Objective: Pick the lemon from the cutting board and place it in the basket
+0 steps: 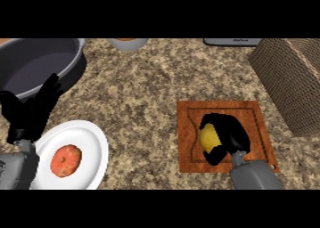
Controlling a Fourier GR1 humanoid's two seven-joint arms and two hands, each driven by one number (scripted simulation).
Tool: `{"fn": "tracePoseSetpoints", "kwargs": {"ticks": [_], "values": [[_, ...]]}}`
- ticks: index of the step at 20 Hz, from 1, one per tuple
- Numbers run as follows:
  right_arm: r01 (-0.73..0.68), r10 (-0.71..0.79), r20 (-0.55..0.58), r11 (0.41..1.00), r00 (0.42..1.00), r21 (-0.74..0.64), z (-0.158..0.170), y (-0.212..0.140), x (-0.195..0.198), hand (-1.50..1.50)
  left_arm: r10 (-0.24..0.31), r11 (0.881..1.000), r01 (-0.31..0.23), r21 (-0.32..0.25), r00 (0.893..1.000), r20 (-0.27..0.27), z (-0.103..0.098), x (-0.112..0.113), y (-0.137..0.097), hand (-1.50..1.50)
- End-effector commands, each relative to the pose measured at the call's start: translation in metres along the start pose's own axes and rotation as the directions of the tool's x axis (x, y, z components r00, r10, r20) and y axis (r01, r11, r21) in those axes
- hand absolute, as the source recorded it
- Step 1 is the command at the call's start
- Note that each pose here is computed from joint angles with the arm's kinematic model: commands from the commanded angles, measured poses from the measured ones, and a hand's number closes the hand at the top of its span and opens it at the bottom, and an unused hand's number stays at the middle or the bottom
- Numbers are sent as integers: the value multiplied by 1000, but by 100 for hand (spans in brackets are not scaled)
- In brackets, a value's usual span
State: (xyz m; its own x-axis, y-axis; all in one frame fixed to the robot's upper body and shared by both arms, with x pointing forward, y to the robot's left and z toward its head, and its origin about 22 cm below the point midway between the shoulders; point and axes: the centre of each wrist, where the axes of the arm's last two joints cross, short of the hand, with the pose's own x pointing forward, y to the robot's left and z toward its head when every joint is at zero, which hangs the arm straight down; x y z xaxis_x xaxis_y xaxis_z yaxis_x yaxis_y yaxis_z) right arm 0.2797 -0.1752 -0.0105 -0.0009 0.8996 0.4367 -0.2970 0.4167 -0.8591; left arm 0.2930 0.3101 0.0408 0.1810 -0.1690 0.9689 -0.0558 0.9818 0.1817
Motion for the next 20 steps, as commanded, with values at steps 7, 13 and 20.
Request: {"fn": "tracePoseSetpoints", "kwargs": {"ticks": [7,13,20], "values": [[151,-362,-532,905,766,-398,-69,-80,34,150,-10,996,15,-84,998,65,-9,18,-19,0],[200,-581,-395,706,711,-679,-95,-127,77,150,-7,992,16,-121,997,76,-15,27,-25,0],[122,-563,-193,474,804,-872,-108,-169,136,150,-3,991,12,-133,998,61,-17,22,-37,0]]}}
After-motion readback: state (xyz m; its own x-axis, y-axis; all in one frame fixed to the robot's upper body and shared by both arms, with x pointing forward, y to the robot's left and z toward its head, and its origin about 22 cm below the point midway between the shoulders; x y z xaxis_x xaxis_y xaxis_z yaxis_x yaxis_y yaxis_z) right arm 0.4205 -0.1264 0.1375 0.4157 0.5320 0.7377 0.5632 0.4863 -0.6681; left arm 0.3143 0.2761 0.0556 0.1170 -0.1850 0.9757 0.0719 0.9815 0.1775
